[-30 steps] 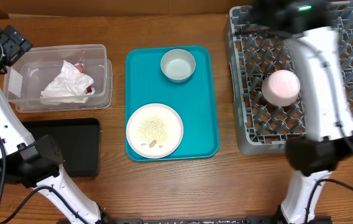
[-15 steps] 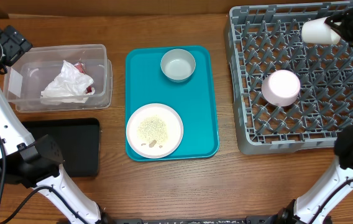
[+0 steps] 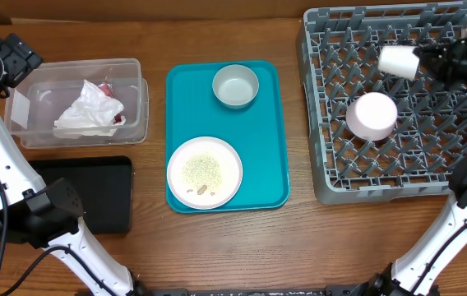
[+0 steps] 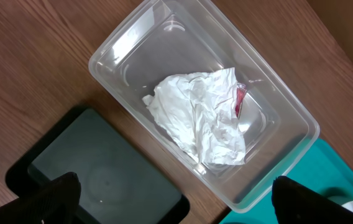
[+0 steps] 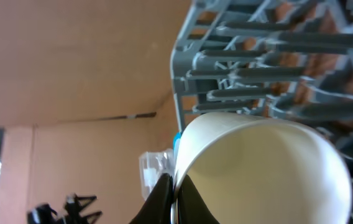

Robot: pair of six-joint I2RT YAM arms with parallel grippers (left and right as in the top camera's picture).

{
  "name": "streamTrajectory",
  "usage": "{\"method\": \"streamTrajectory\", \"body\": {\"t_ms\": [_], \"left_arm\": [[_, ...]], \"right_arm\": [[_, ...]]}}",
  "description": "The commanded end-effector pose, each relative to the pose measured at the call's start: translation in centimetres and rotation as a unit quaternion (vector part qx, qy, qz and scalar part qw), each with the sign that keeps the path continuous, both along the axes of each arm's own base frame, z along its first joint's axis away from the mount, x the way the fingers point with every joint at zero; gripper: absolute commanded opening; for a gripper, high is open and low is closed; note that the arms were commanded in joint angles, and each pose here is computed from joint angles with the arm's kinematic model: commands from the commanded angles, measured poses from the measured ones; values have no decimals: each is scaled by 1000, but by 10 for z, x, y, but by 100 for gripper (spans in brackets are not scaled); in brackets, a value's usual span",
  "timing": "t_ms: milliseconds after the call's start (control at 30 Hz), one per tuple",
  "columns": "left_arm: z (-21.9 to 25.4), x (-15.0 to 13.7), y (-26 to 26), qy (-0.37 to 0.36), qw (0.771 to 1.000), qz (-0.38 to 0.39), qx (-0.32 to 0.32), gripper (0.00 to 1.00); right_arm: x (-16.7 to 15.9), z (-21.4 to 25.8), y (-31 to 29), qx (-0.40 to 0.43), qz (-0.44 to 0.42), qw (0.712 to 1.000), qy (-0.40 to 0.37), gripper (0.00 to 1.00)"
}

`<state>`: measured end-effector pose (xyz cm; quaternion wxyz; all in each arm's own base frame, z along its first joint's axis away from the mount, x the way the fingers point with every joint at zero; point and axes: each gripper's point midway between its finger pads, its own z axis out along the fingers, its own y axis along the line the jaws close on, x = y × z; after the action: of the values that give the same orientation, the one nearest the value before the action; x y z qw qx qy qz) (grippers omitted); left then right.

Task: Sort waste into correct bins and load items into the dishwasher
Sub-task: 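Carry the white cup to the rack's upper right and release it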

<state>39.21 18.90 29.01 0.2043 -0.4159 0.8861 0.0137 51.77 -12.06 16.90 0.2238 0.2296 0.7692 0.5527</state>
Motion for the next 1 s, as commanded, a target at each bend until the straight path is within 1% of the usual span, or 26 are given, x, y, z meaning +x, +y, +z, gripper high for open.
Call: {"method": "streamTrajectory", "body": {"t_ms": [0, 167, 333, 533, 667, 767, 900, 967], "left_arm": [[-2, 1, -1, 6, 1000, -10, 4, 100], [-2, 1, -1, 6, 1000, -10, 4, 100], [-2, 1, -1, 6, 1000, -10, 5, 100], [-2, 1, -1, 6, 1000, -10, 4, 100], [-2, 1, -1, 6, 1000, -10, 4, 100], [-2, 1, -1, 6, 1000, -10, 4, 100], [-2, 1, -1, 6, 1000, -10, 4, 100], [-2, 1, -1, 6, 1000, -10, 4, 100]], "right_arm": [[-7, 13, -20, 28, -19, 999, -4, 4], [-13, 14, -38, 39, -39, 998, 5, 4], [-10, 26, -29, 52, -16, 998, -31, 4], [-1, 28, -21, 46, -7, 998, -42, 4], [5, 13, -16, 55, -9, 998, -16, 4], [7, -10, -15, 70, -15, 997, 19, 4], [5, -34, -24, 48, -44, 996, 66, 4], [3, -35, -30, 47, -51, 995, 70, 4]]}}
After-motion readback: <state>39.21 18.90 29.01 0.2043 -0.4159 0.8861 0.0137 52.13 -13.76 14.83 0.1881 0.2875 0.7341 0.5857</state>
